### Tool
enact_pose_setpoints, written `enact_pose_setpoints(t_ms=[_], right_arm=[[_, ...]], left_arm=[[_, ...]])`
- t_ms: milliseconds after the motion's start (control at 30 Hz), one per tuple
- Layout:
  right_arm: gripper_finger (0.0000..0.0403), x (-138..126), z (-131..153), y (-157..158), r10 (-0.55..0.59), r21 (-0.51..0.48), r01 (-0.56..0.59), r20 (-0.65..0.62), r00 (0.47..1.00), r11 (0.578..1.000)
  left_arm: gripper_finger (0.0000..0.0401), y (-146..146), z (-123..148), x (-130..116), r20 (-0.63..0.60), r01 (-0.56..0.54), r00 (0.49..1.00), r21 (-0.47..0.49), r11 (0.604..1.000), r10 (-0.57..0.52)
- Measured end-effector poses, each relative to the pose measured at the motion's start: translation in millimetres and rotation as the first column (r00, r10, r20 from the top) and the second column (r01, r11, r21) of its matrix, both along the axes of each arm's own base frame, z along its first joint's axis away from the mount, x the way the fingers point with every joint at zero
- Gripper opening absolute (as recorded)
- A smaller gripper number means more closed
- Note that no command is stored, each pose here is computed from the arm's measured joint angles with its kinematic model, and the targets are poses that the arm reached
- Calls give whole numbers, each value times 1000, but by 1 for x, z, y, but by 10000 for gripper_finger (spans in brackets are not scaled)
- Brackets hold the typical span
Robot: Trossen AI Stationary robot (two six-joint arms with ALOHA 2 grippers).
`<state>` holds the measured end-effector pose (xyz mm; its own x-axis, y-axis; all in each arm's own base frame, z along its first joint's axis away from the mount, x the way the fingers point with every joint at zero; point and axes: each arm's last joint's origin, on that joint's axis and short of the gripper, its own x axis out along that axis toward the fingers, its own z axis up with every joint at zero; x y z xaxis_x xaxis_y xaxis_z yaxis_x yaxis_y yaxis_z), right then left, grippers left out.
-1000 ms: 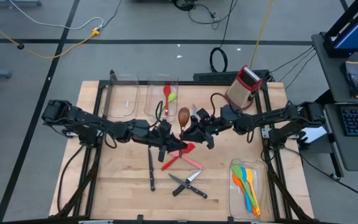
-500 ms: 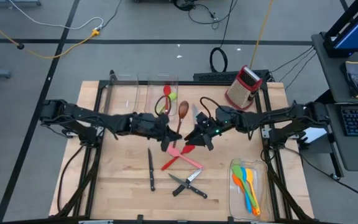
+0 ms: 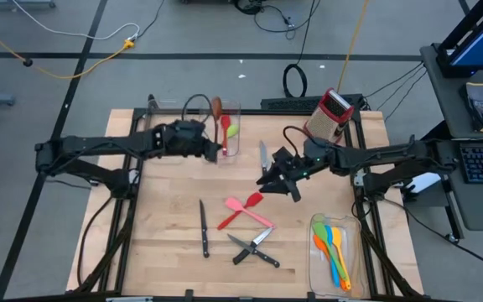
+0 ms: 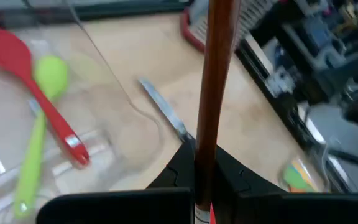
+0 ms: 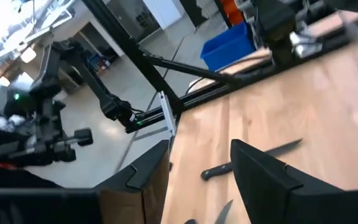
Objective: Pick & Place Kitchen Items
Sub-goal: Put the brown serving spoon into the top right transparent bin
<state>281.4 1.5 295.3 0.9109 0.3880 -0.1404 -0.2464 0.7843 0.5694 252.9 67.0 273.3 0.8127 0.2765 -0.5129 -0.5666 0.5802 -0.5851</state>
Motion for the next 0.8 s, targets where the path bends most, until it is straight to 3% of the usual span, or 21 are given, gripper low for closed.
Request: enact_pose_setpoints(t_ms=[367,567,800], right_arm=[[157,-19,24,-2,-5,-127,24,143,990,992],[155,-31,35,-1,27,-253,32,228,973,967],[155,-50,38,-3,62,-409,29,207,976,912]], left_arm=[[9,40,-6,-17,-49,-160,987,-95,983,155],[9,53,-1,2,-91,-150,986,-132,980,138],[9,75,-7,28,-368,-218,921,-206,954,131]])
